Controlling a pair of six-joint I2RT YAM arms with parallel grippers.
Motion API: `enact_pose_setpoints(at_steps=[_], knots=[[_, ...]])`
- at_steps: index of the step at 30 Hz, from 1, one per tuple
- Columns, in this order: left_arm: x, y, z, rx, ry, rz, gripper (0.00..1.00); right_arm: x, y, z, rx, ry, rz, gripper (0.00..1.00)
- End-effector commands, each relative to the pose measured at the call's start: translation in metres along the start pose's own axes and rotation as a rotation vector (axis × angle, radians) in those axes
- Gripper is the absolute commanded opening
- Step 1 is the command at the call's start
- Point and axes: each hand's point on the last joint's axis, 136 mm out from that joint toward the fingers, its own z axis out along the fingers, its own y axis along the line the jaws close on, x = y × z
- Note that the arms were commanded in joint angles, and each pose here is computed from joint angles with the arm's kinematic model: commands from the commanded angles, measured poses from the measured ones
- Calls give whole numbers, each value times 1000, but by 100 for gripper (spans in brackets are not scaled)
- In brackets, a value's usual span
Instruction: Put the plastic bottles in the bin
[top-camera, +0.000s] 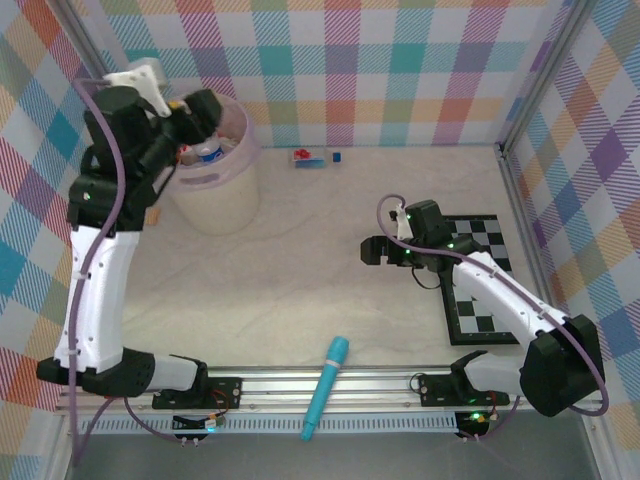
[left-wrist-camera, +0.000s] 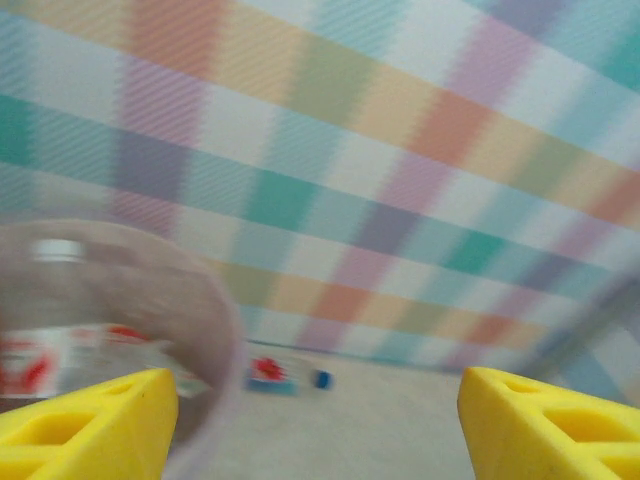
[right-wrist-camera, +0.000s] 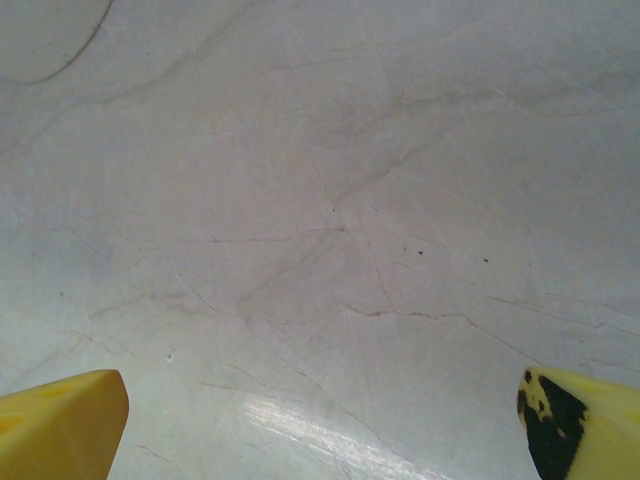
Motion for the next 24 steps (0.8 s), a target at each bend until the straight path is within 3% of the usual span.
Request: enact_pose_setpoints(at_steps=[1, 6, 12, 17, 24], knots=[[34, -27, 7, 45, 48, 8, 75, -16, 10, -8, -34, -42, 8, 100], [116, -89, 31, 179, 141, -30, 75, -12, 7, -11, -24, -41, 25, 100], [177, -106, 92, 185, 199, -183, 78, -3, 6, -18, -26, -48, 50, 100], [230, -99, 147, 125, 264, -310, 79, 6, 1, -26, -9, -49, 59, 100], [302, -37, 240, -6, 297, -684, 77, 13, -4, -38, 13, -62, 62, 100]])
